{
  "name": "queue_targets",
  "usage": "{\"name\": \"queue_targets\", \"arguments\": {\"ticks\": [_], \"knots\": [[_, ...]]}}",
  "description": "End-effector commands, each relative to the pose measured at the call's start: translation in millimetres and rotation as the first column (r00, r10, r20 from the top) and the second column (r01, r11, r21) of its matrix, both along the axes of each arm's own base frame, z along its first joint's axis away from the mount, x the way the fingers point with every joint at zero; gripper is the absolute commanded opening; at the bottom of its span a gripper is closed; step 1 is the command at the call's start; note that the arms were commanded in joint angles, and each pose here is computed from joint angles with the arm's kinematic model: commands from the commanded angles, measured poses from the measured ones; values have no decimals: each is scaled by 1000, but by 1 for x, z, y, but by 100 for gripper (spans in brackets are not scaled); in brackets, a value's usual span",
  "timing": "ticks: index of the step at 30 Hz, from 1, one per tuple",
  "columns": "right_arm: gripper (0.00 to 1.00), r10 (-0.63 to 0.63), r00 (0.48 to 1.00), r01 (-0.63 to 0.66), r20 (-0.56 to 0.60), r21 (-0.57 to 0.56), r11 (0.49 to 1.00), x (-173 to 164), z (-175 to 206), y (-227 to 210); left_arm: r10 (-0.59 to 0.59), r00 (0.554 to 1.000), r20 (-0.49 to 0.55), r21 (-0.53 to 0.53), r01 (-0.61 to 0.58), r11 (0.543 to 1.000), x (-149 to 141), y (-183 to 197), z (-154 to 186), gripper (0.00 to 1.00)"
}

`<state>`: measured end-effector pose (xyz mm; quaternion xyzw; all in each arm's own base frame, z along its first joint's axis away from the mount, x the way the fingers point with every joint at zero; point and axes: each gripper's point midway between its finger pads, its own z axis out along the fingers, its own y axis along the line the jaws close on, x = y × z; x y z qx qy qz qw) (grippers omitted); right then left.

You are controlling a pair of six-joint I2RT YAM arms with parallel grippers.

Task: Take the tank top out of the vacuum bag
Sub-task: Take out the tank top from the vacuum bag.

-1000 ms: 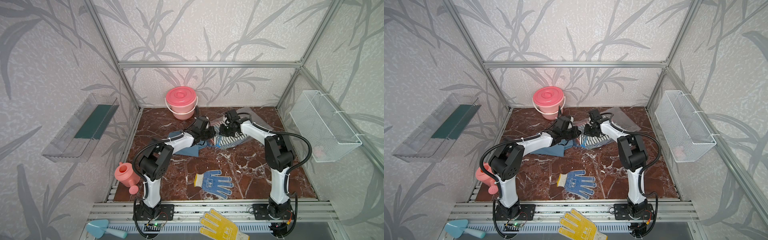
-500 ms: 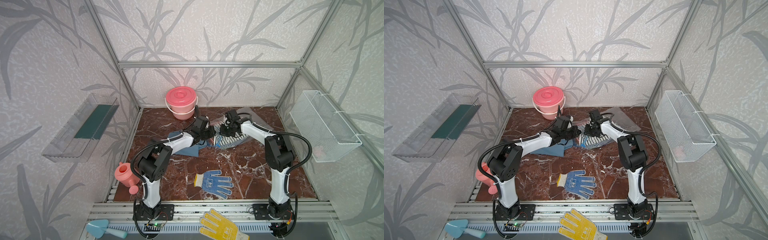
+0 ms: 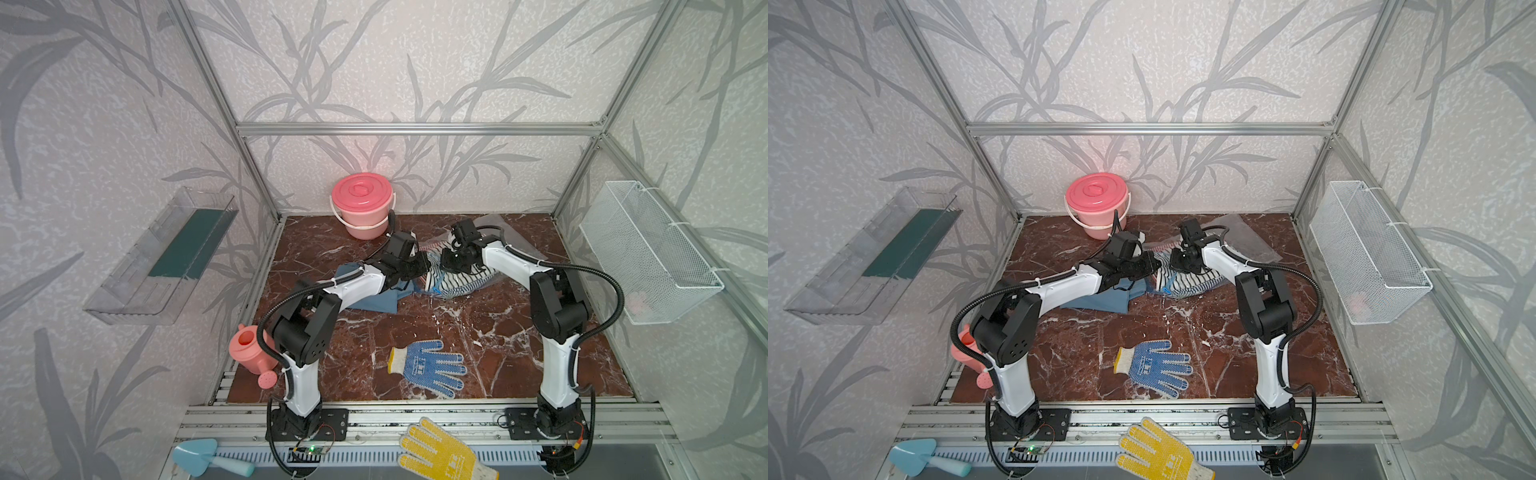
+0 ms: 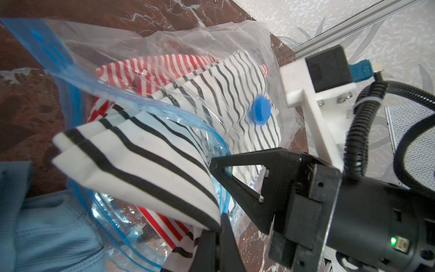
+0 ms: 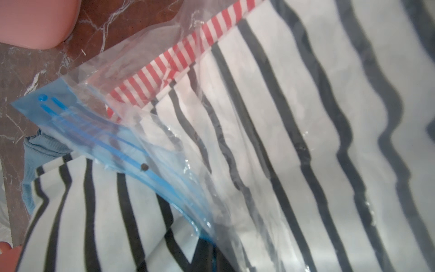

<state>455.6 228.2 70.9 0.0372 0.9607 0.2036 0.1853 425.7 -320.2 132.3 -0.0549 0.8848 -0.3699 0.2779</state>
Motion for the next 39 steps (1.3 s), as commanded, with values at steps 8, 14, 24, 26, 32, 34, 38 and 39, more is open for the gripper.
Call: {"name": "queue_targets", "arguments": {"ticks": [8,14,24,26,32,34,38,39], "knots": [[0,-47,999,46,-26,-42,998,0,-8,-18,4,999,54,-38,-1,999,-5,5,34,0],[0,-46,998,44,-32,-42,998,-2,-10,-17,9,998,54,-27,-8,1000,-8,9,35,0],[0,-45,998,43,-32,-47,998,-4,-9,-19,22,999,48,-12,-21,1000,-11,15,33,0],[0,-45,999,43,-30,-45,998,-5,-9,-19,26,998,48,-7,-26,1000,-11,17,32,0],[0,-46,998,45,-34,-38,998,-5,-10,-19,35,998,44,-5,-35,999,-12,22,31,0],[0,-46,998,45,-35,-37,998,-5,-11,-19,34,998,46,-6,-34,999,-13,23,32,0],[0,-46,998,44,-37,-41,998,-6,-12,-19,39,998,45,0,-39,999,-14,25,33,0],[0,-46,998,44,-37,-41,998,-6,-12,-19,41,998,45,1,-41,999,-15,26,33,0]]}}
